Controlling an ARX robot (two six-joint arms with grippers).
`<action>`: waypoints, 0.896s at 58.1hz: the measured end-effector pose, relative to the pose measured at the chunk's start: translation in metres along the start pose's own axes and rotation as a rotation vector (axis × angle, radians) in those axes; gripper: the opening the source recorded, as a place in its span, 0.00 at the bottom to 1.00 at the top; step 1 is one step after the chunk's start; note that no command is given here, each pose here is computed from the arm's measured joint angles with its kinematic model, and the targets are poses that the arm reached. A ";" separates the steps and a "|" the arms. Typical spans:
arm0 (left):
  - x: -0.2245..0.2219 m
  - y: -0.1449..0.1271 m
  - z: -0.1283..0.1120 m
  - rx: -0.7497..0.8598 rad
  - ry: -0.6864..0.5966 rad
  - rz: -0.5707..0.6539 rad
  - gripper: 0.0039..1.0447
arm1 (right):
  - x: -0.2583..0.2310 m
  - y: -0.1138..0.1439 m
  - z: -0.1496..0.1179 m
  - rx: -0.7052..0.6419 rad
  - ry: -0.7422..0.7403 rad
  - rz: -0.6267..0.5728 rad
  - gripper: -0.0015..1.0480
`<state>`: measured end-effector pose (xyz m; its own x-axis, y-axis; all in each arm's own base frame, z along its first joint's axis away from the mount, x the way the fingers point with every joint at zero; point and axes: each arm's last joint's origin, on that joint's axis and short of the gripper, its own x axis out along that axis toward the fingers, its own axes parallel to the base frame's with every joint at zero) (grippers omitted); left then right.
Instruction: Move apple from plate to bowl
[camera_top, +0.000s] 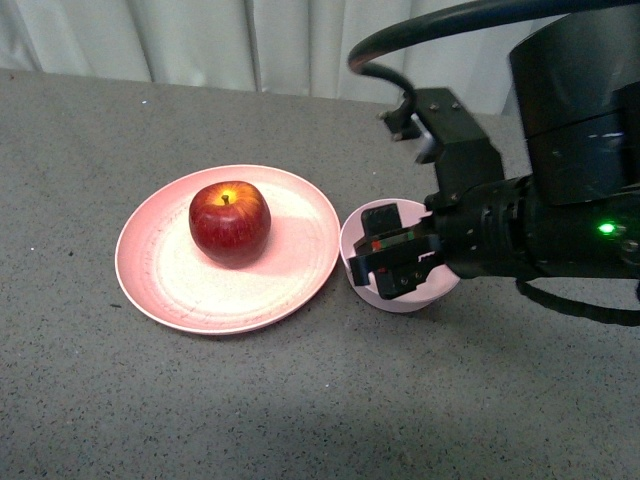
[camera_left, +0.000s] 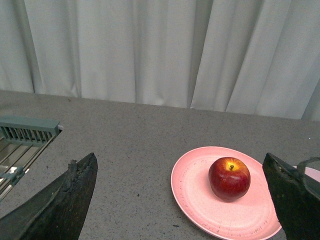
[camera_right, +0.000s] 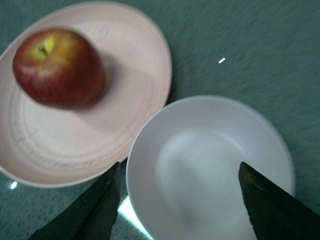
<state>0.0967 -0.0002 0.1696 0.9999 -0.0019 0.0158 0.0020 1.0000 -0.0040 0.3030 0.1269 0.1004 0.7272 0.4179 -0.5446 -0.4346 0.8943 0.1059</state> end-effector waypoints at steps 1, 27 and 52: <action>0.000 0.000 0.000 0.000 0.000 0.000 0.94 | -0.006 -0.002 0.001 0.006 -0.018 -0.024 0.80; 0.000 0.000 0.000 0.000 0.000 0.000 0.94 | -0.137 -0.031 -0.010 0.044 -0.591 -0.462 0.51; 0.000 0.000 0.000 0.000 0.000 0.000 0.94 | -0.180 -0.034 -0.040 0.032 -0.575 -0.467 0.01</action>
<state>0.0967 -0.0003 0.1696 0.9999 -0.0023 0.0158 0.0024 1.0000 -0.0040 0.1654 0.0146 0.1613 0.9998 0.0030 -0.0184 -0.0031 1.0000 -0.0013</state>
